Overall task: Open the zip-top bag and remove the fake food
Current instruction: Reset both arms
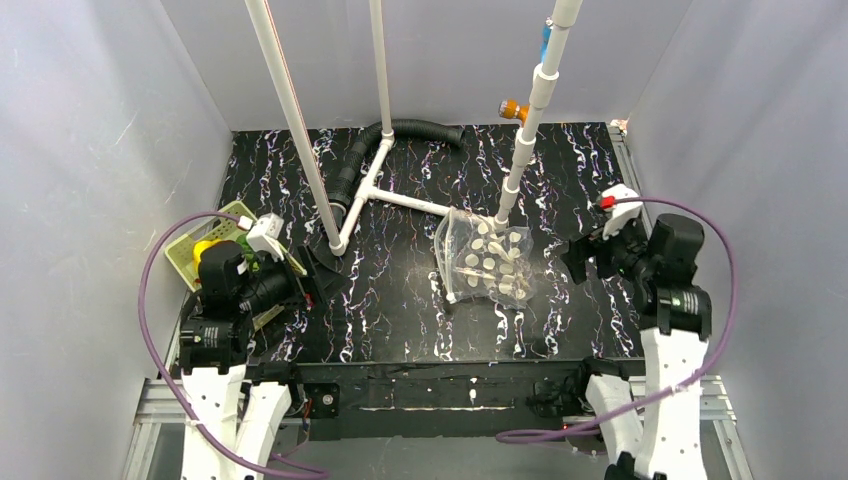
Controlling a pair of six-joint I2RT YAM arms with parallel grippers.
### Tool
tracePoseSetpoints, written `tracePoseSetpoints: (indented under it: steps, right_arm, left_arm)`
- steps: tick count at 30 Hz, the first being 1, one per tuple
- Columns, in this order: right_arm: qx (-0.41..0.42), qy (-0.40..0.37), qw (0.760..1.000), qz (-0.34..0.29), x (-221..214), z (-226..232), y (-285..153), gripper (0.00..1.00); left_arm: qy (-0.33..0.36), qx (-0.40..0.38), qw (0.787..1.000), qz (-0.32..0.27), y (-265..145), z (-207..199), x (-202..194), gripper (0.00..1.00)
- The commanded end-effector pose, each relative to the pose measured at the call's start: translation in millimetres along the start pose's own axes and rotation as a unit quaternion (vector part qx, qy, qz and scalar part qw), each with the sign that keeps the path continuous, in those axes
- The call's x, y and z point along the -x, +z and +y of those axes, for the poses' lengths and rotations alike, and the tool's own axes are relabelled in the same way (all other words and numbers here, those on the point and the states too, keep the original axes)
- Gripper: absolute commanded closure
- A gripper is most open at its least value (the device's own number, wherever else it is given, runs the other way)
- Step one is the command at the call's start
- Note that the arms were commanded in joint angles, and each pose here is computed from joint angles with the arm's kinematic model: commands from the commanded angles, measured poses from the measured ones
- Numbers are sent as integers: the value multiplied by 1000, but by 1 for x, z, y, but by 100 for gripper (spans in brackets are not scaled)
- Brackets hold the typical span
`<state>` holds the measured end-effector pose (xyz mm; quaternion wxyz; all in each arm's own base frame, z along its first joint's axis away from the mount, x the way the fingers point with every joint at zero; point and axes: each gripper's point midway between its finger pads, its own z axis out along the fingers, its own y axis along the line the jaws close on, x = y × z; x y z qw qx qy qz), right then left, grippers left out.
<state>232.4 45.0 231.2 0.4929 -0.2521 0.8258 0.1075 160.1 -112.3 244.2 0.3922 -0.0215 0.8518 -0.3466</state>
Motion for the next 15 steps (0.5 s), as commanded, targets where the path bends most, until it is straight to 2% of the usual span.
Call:
tracePoseSetpoints:
  steps: [1, 5, 15]
  right_arm:
    - [-81, 100, 989, -74, 46, -10, -33, 0]
    - [-100, 123, 982, -98, 66, -5, -59, 0]
    - [-91, 130, 979, -125, 83, 10, -81, 0]
  left_arm:
    - [28, -14, 1000, 0, -19, -21, 5, 2]
    - [62, 45, 997, -15, -35, -14, 18, 2]
    - [55, 64, 996, -38, -42, -17, 31, 2]
